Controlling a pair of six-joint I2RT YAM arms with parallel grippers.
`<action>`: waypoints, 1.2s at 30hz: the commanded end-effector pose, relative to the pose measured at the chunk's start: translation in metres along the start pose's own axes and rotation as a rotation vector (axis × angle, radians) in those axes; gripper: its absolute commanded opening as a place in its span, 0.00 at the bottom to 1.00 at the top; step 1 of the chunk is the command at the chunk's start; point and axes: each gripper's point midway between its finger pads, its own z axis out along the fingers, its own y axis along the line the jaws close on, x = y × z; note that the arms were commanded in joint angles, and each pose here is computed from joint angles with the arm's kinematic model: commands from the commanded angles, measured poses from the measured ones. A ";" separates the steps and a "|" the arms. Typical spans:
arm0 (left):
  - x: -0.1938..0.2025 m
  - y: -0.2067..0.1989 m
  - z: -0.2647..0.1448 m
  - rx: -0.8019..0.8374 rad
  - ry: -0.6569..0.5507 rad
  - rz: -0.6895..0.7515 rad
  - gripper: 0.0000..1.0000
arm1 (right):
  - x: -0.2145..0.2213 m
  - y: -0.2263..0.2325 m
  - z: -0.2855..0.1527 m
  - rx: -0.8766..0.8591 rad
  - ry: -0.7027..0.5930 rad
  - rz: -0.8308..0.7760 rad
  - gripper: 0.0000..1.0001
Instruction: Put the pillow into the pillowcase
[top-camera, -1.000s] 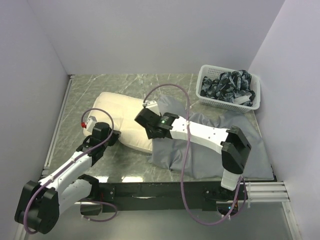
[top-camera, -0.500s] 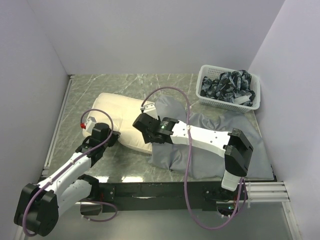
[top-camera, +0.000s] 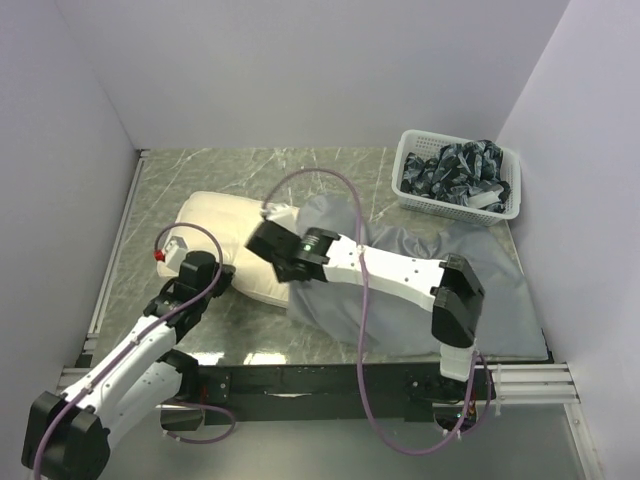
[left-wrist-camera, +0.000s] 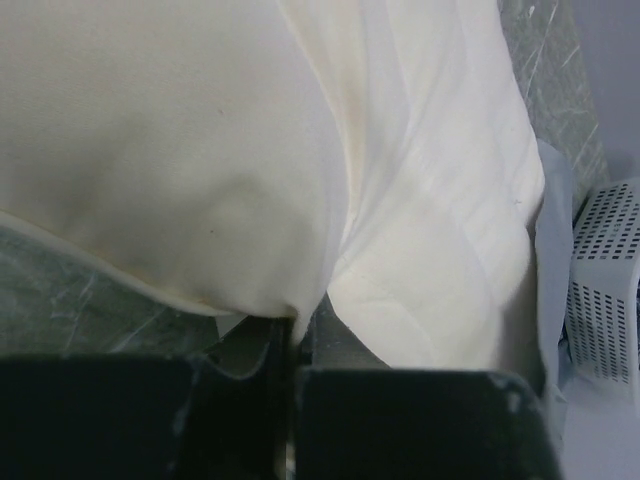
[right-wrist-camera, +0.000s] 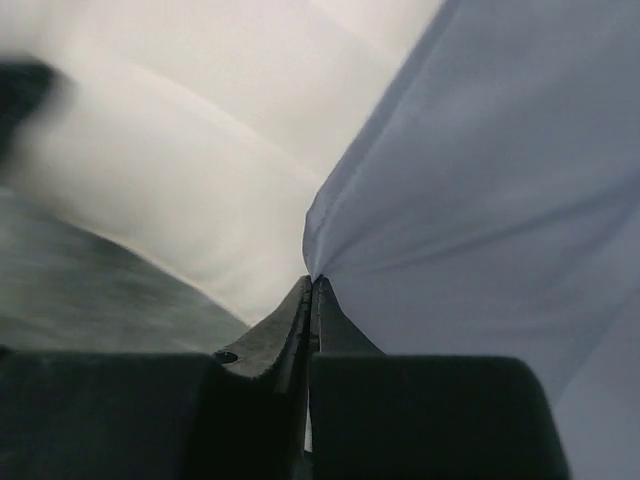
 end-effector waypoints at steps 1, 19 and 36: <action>-0.038 -0.053 -0.026 0.140 -0.140 -0.031 0.01 | -0.083 0.062 -0.075 -0.188 -0.205 -0.004 0.00; -0.080 -0.173 -0.136 0.384 -0.145 0.089 0.01 | -0.169 0.035 -0.157 -0.354 -0.410 0.063 0.06; -0.074 -0.139 -0.110 0.186 -0.142 -0.118 0.01 | -0.103 -0.015 -0.157 -0.299 -0.538 -0.062 0.78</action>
